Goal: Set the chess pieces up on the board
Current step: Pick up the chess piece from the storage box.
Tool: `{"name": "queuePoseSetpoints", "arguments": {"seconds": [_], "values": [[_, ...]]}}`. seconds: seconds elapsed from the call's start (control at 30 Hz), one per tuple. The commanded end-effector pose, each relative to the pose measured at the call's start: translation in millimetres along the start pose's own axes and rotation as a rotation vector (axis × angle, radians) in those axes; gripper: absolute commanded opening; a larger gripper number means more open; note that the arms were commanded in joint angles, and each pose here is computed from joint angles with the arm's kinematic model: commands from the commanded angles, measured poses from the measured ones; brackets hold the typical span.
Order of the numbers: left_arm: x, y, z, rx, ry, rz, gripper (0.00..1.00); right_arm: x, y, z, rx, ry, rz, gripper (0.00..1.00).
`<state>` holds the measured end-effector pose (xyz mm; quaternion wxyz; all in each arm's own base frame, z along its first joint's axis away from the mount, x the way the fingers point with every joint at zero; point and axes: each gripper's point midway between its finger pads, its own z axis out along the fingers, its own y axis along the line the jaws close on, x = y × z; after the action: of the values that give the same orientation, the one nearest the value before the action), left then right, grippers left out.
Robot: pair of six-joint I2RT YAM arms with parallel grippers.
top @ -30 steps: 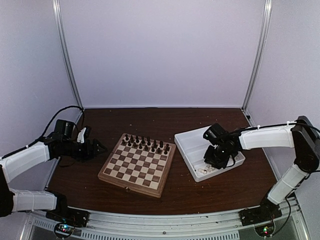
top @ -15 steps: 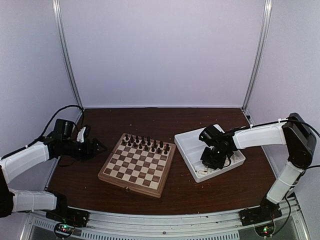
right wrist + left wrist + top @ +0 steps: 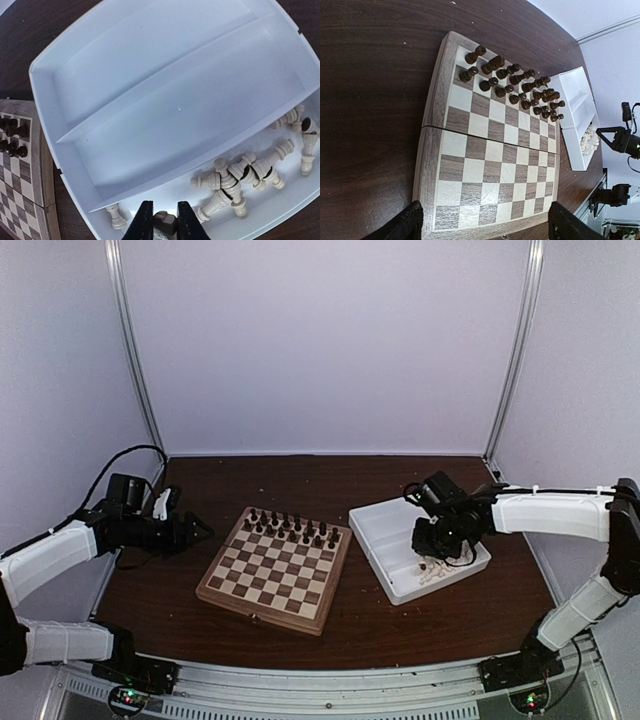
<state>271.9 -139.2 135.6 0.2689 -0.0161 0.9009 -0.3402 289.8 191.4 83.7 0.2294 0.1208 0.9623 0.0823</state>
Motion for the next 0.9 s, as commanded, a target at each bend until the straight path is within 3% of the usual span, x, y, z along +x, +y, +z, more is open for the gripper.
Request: {"name": "queuePoseSetpoints", "arguments": {"seconds": [0.0,0.23,0.47,0.87], "values": [[-13.3,-21.1,-6.0,0.08,-0.052,0.059,0.86,-26.8,12.8,-20.1,-0.088,-0.181,-0.132,0.17],[-14.1,-32.0,-7.7,0.144,-0.064,0.077,0.87,-39.4,18.4,-36.5,-0.173,-0.323,-0.235,0.18],[-11.6,-54.2,-7.6,0.275,-0.069,0.105,0.87,-27.1,38.5,-35.7,-0.338,-0.335,-0.286,0.19],[-8.5,-71.4,-3.2,0.299,-0.048,0.155,0.87,-4.3,47.2,-5.7,-0.424,-0.279,-0.275,0.19]]}}
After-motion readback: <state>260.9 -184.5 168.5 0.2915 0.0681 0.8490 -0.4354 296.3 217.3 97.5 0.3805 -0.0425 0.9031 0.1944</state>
